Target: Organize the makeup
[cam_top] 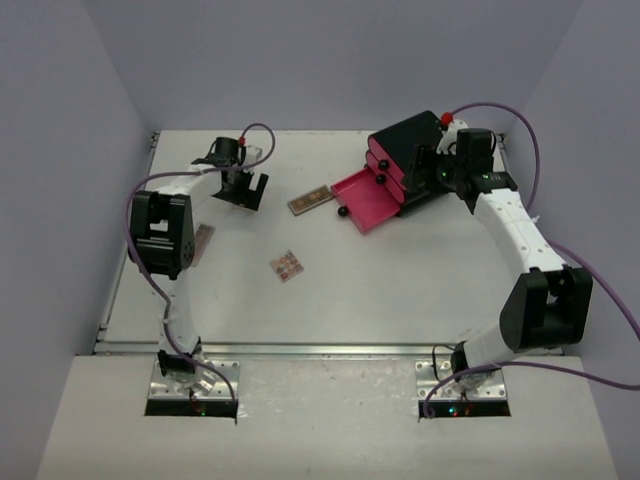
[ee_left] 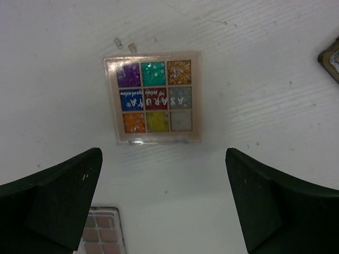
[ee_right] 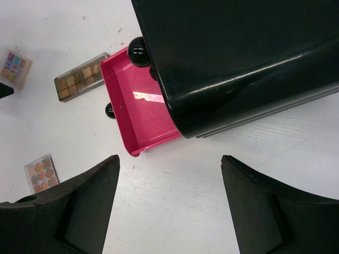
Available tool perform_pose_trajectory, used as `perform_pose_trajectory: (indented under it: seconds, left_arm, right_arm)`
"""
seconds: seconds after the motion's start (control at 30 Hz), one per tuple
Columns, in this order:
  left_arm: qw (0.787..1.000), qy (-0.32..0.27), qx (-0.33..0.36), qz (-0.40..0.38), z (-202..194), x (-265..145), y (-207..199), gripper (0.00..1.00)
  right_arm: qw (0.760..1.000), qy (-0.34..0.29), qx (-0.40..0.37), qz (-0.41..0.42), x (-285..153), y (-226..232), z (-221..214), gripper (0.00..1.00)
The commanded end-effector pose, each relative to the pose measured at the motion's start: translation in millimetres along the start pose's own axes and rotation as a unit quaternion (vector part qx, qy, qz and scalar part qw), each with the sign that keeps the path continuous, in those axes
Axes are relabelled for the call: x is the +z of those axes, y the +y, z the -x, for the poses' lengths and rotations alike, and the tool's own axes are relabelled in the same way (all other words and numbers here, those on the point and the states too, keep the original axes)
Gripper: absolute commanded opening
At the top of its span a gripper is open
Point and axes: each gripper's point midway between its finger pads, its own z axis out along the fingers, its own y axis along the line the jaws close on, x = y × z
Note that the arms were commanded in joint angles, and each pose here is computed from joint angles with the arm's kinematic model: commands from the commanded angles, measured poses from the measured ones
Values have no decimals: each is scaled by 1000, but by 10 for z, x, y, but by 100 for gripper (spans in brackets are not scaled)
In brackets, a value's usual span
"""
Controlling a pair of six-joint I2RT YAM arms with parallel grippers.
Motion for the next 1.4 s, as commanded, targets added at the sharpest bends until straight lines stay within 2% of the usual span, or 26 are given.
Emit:
perform_pose_trajectory:
  seconds: [0.0, 0.37, 0.47, 0.6, 0.67, 0.73, 0.8, 0.83, 0.97, 1.3, 1.37]
  left_arm:
    - [999, -46, -9, 15, 362, 143, 106, 100]
    - [1000, -23, -9, 13, 160, 395, 85, 100]
    - [1000, -13, -8, 8, 79, 449, 61, 94]
    - [1000, -10, -13, -5, 49, 487, 27, 74]
    - [1000, -12, -17, -13, 37, 481, 17, 56]
    - [999, -16, -19, -21, 37, 468, 5, 46]
    - [999, -20, -23, -27, 29, 447, 9, 29]
    - [999, -26, -23, -30, 53, 418, 15, 24]
    - [998, -40, -13, -43, 131, 345, -15, 19]
    - [996, -71, -7, -51, 318, 192, -30, 17]
    - [996, -74, -6, -49, 344, 171, -22, 13]
  right_arm:
    - [1000, -24, 0, -6, -70, 39, 149, 78]
    - [1000, -21, -3, -15, -94, 23, 78, 78]
    - [1000, -17, -2, -14, -68, 31, 80, 78]
    - [1000, -10, -1, -6, -53, 76, 110, 78]
    - [1000, -10, 1, -4, -58, 99, 121, 78]
    - [1000, -14, 4, -3, -72, 116, 141, 78]
    - [1000, -16, 6, -2, -84, 130, 155, 78]
    - [1000, -18, 8, -1, -91, 135, 165, 78]
    - [1000, -24, 11, -1, -137, 153, 194, 78]
    - [1000, -22, 0, -8, -172, 125, 161, 78]
    - [1000, -25, -1, -5, -171, 135, 173, 78]
